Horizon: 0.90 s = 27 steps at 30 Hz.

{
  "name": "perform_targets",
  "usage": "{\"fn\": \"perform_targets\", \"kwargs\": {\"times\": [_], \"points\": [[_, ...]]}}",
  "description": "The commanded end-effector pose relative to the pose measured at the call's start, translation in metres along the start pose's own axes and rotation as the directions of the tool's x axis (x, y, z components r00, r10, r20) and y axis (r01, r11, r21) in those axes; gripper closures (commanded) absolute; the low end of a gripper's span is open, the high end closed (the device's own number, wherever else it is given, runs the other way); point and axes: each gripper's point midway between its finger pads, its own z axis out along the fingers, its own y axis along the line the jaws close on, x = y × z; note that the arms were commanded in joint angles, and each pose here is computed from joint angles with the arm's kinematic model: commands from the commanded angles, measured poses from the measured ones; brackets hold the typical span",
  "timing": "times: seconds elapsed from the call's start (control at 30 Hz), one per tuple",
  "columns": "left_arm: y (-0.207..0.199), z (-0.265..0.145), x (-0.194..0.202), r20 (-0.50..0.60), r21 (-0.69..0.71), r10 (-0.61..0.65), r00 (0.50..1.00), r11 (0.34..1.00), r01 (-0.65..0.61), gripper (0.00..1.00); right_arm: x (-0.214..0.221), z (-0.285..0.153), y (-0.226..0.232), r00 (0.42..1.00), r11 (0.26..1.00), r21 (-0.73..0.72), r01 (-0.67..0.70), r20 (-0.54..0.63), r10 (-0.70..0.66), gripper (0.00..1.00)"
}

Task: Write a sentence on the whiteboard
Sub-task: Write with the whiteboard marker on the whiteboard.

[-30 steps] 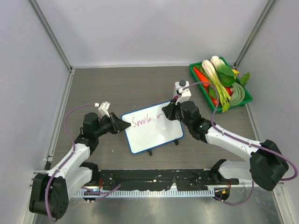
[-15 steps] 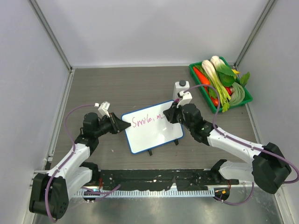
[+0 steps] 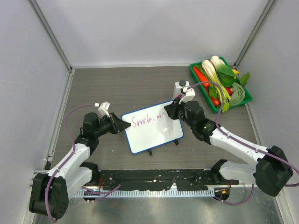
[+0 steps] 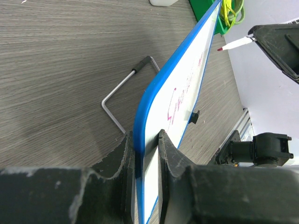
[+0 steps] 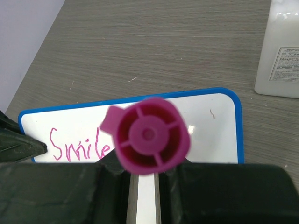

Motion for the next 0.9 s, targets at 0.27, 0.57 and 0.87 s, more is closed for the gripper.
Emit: {"fn": "perform_targets", "kwargs": {"times": [0.27,0.57,0.87], "points": [[0.051,-0.004,-0.004,0.050,-0.217,0.079,0.996,0.974,-0.066,1.00,-0.006,0.016,-0.017,0.999,0.998,0.067,-0.023,0.028,0.021,0.99],[0.051,-0.004,-0.003,0.049,-0.216,0.079,0.996,0.974,-0.067,1.00,0.006,0.019,-0.011,1.000,0.999,0.022,-0.026,-0.010,0.026,0.98],[0.051,-0.004,-0.003,0.047,-0.213,0.079,0.996,0.975,-0.067,1.00,0.024,0.010,-0.013,0.998,1.000,0.002,-0.019,-0.062,0.019,0.99]]}}
